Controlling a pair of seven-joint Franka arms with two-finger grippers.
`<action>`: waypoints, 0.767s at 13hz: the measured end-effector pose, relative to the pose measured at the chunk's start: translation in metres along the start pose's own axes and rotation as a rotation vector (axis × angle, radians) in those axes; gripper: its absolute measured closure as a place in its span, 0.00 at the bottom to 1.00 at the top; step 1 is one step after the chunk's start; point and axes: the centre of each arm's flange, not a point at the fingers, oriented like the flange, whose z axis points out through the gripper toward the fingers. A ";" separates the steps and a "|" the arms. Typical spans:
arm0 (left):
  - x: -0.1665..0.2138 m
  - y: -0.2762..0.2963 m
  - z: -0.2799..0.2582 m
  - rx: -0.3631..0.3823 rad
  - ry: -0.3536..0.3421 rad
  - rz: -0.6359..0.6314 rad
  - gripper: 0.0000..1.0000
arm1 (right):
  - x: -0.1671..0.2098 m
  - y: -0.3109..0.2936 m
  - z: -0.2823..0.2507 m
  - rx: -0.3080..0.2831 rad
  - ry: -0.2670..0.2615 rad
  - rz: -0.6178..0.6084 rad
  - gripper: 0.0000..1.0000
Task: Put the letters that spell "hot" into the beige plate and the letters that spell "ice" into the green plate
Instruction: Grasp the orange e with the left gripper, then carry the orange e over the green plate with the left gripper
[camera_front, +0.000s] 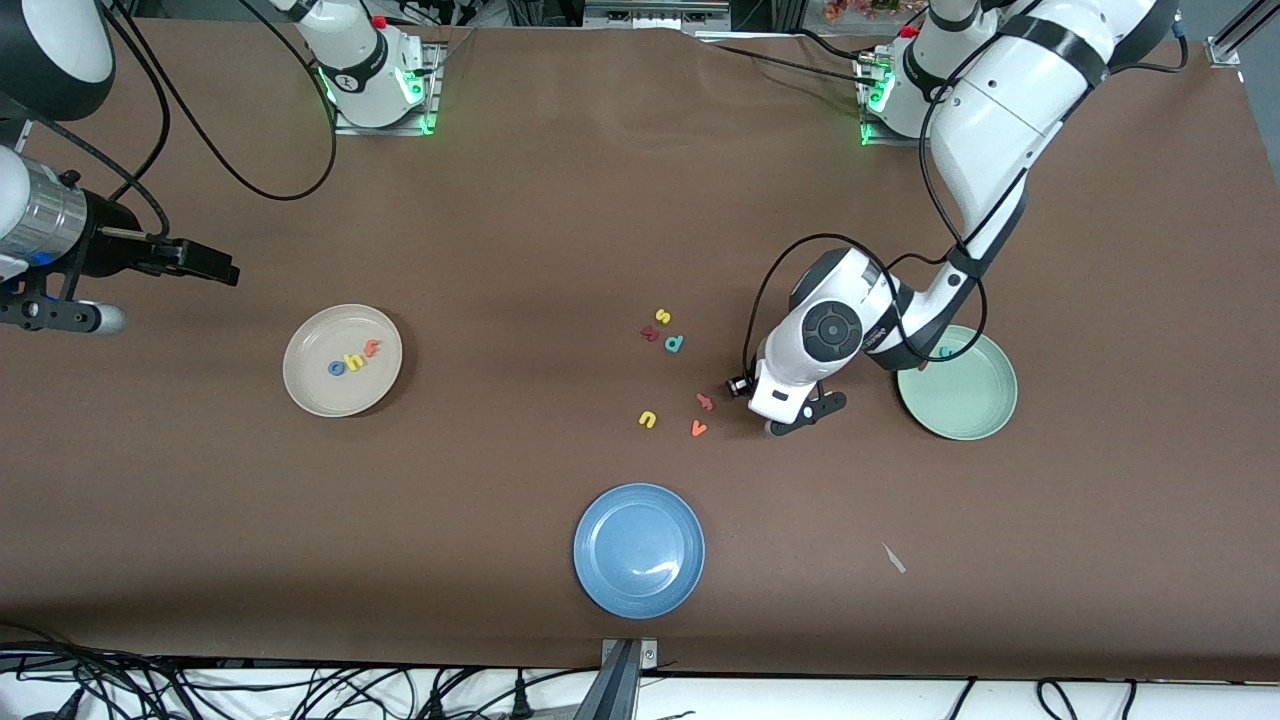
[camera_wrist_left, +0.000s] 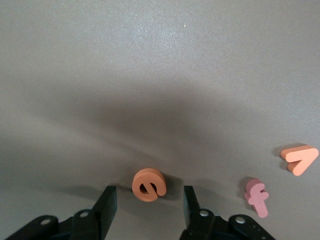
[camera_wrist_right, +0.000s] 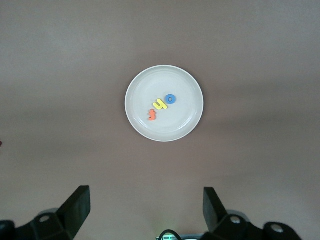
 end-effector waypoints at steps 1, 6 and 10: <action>0.000 -0.001 0.002 0.002 -0.002 -0.001 0.40 | 0.001 0.000 0.001 0.000 0.000 0.000 0.00; 0.004 -0.003 0.000 0.005 0.003 -0.006 0.67 | 0.002 -0.001 0.002 0.000 0.000 -0.002 0.00; 0.011 -0.004 -0.004 0.000 0.015 -0.013 0.73 | 0.002 -0.002 0.002 0.000 0.000 -0.002 0.00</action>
